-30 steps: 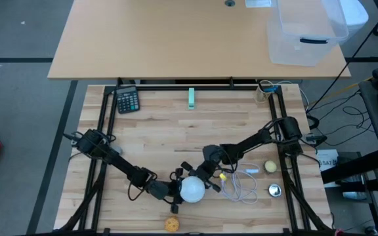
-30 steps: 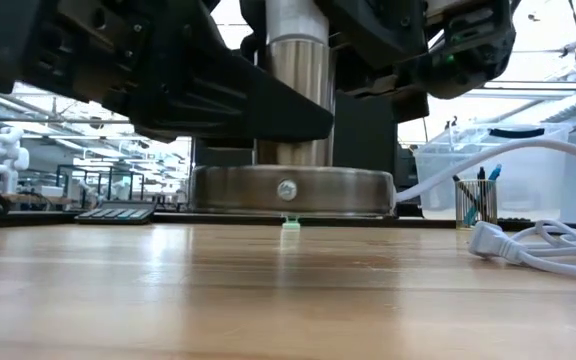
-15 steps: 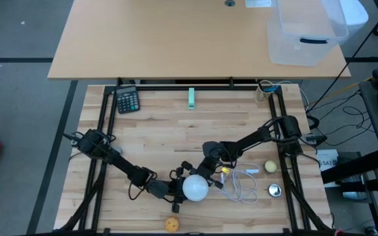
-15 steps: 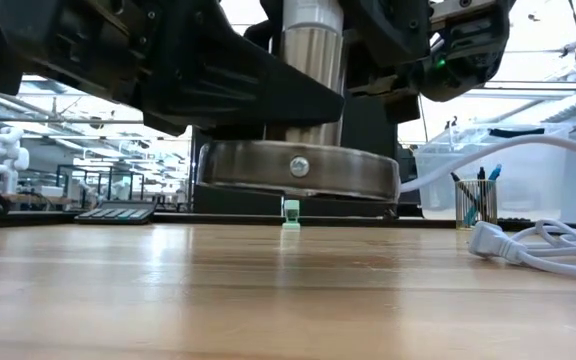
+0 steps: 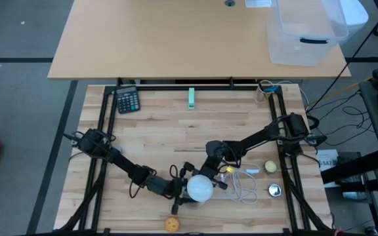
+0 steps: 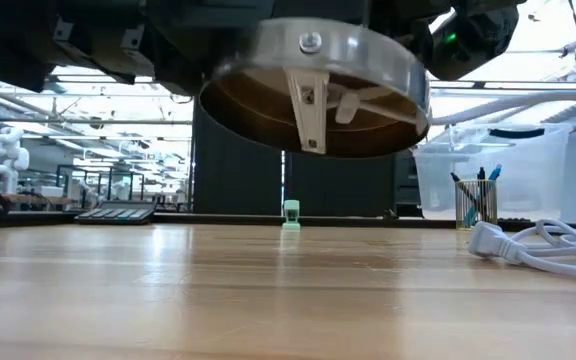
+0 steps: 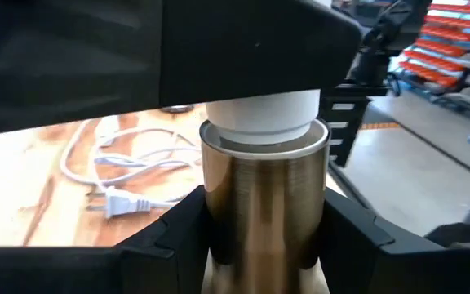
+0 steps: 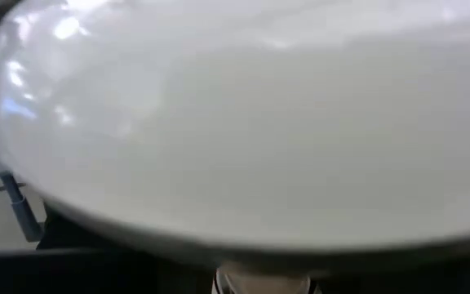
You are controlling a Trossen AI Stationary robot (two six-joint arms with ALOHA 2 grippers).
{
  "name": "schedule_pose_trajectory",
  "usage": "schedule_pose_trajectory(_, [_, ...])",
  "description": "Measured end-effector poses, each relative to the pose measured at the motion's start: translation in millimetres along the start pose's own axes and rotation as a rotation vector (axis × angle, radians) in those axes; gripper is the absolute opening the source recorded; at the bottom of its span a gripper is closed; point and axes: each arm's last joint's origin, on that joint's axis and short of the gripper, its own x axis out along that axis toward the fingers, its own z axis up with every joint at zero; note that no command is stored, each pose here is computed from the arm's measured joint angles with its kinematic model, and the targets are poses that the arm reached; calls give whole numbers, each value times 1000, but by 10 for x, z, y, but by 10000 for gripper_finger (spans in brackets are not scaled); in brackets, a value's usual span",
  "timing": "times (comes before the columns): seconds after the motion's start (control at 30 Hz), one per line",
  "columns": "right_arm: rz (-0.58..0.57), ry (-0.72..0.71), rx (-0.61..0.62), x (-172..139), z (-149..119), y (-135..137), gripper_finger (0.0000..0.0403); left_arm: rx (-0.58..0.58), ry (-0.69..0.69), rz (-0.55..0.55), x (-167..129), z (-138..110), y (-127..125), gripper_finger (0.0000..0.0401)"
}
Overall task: Screw lightbulb
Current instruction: Remove the white lightbulb from the silver lamp
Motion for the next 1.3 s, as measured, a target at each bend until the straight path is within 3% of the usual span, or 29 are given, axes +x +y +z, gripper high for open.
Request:
schedule_pose_trajectory(0.13, [11,-9,-16,-1,33,1,134,3,-19,-53,16,32,54,181])
schedule_pose_trajectory(0.4, [38,-18,-17,55,113,-11,134,43,-54,-268,54,107,278,181])
schedule_pose_trajectory(0.8, [12,-17,-14,62,125,-17,134,103,-68,-458,63,141,489,181])
schedule_pose_trajectory(1.03, [5,-10,8,61,118,-20,134,75,-63,-438,63,138,455,181])
schedule_pose_trajectory(1.3, [-7,7,34,42,90,-34,134,60,-56,-234,49,101,226,197])
